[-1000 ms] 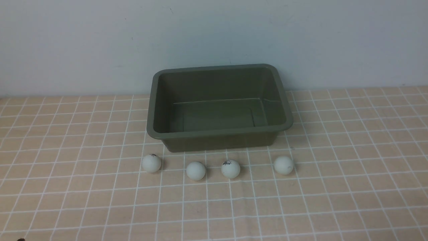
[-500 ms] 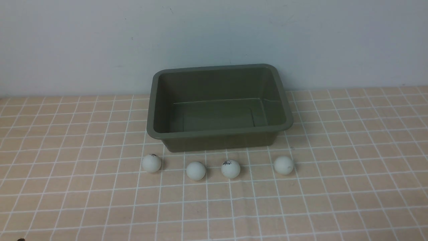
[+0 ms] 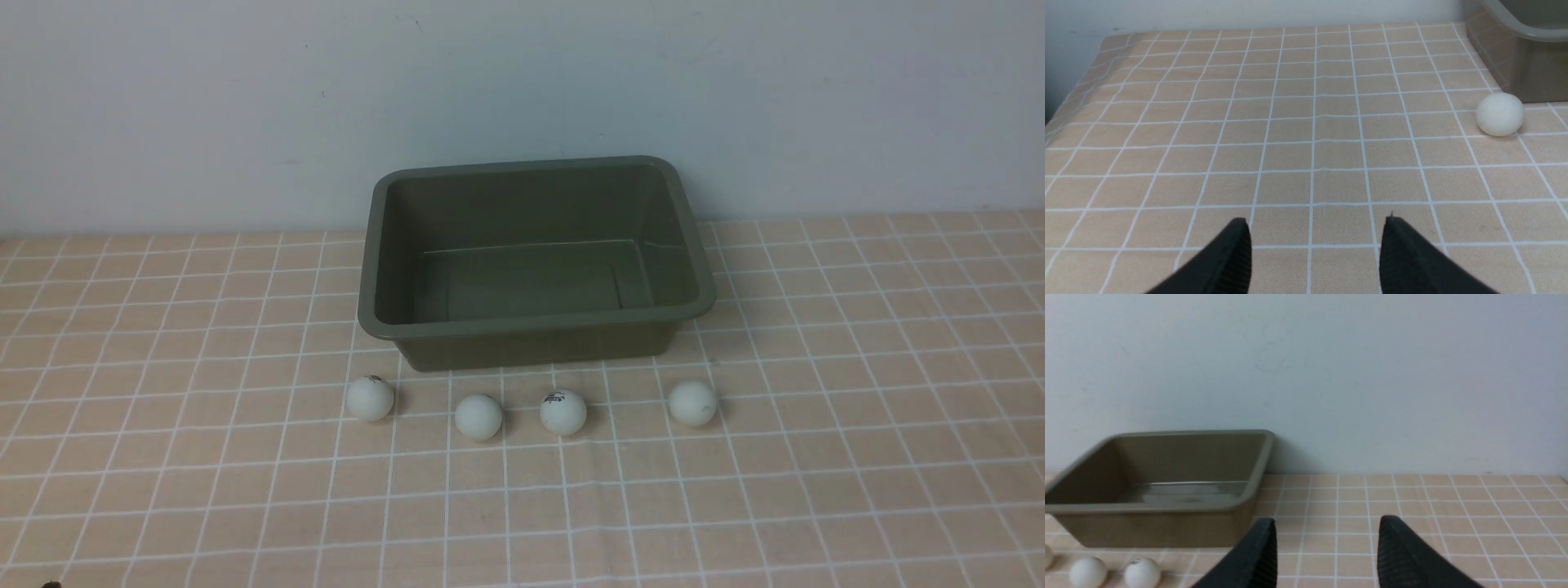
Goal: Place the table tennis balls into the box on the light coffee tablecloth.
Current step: 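Reach for and grasp a ping pong ball on the table beside the basket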
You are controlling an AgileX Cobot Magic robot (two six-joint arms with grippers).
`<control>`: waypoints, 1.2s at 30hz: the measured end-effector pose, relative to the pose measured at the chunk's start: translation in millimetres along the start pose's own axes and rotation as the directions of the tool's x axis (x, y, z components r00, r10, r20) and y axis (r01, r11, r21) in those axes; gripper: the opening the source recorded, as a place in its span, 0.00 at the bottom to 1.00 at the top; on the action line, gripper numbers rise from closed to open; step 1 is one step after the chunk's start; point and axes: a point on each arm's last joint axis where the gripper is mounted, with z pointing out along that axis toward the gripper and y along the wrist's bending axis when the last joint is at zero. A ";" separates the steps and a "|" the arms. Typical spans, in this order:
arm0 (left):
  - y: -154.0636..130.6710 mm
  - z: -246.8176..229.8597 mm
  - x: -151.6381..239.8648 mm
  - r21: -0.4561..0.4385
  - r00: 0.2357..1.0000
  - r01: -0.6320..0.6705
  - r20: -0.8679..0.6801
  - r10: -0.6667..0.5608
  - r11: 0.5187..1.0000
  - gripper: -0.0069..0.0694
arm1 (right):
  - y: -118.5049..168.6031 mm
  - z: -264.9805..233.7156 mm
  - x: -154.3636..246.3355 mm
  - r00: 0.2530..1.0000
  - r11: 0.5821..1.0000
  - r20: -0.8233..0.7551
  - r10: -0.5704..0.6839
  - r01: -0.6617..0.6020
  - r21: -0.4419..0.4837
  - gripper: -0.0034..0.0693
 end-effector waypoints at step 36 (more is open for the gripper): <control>-2.6 -5.5 -31.2 0.200 0.812 0.467 0.287 -0.507 0.861 0.55 | 10.4 -7.1 -0.7 0.991 0.992 -0.097 0.088 -0.096 -0.087 0.48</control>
